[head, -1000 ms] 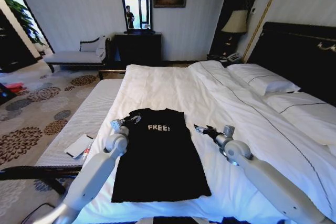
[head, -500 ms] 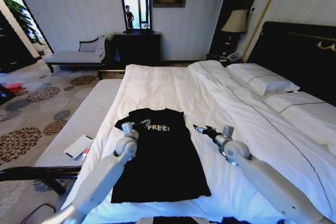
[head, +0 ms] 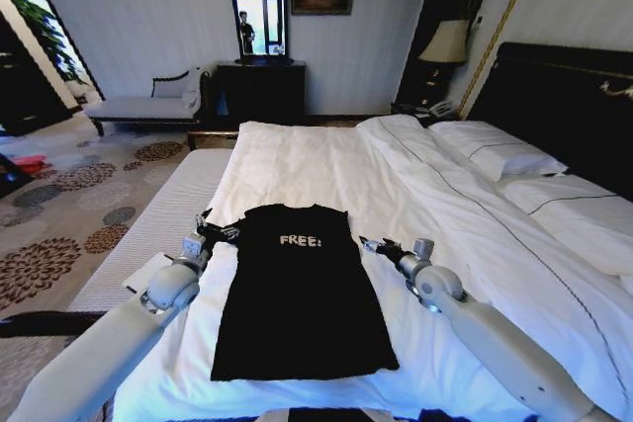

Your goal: Fold the clothes on the bed.

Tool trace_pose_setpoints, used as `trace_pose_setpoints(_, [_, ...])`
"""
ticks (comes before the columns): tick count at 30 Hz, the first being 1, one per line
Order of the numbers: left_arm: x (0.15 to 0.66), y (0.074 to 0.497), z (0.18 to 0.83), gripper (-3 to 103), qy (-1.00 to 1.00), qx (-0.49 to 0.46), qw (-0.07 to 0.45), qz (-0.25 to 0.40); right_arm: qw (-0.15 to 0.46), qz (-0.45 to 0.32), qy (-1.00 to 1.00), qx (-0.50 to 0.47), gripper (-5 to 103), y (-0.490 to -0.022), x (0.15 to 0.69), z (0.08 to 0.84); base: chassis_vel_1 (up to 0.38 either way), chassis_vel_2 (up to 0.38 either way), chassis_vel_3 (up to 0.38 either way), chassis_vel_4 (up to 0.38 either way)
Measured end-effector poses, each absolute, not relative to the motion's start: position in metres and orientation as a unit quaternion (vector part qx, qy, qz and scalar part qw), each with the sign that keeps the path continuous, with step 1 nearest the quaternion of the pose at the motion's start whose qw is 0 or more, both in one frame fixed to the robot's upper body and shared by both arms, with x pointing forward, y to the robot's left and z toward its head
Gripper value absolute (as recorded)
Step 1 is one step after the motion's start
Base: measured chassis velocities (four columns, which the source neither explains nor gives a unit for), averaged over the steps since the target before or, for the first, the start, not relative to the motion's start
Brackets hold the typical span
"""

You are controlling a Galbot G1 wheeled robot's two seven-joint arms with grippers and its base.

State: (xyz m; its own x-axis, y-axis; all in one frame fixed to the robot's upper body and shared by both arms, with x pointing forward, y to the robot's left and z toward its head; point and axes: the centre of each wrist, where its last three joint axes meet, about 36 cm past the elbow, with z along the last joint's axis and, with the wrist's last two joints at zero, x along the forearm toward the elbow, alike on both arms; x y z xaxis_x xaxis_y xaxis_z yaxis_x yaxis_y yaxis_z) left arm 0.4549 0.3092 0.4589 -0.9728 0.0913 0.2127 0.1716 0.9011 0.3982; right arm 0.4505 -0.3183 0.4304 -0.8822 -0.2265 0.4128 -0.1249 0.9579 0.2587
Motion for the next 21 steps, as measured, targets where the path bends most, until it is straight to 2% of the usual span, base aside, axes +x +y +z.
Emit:
trace_pose_setpoints(5, [0.477, 0.318, 0.451, 98, -0.963, -0.06, 0.114, -0.237, 0.222, -0.111, -0.965, 0.082, 100, -0.327, 0.449, 0.434, 0.0, 0.0, 0.0, 0.0])
trace_pose_setpoints(12, [0.497, 0.313, 0.44, 98, -0.961, -0.059, 0.135, -0.236, 0.222, -0.113, -0.965, 0.077, 100, -0.33, 0.448, 0.433, 0.0, 0.0, 0.0, 0.0])
trace_pose_setpoints(16, [0.509, 0.3, 0.431, 93, -0.962, -0.058, 0.148, -0.223, 0.221, -0.115, -0.965, 0.077, 100, -0.33, 0.449, 0.433, 0.0, 0.0, 0.0, 0.0])
trace_pose_setpoints(18, [0.514, 0.295, 0.427, 82, -0.962, -0.06, 0.152, -0.22, 0.221, -0.116, -0.965, 0.077, 100, -0.33, 0.449, 0.433, 0.0, 0.0, 0.0, 0.0])
trace_pose_setpoints(20, [0.517, 0.292, 0.424, 82, -0.961, -0.061, 0.154, -0.219, 0.221, -0.116, -0.965, 0.077, 100, -0.33, 0.45, 0.434, 0.0, 0.0, 0.0, 0.0])
trace_pose_setpoints(21, [0.52, 0.288, 0.421, 72, -0.961, -0.063, 0.156, -0.218, 0.22, -0.116, -0.966, 0.075, 100, -0.331, 0.45, 0.435, 0.0, 0.0, 0.0, 0.0])
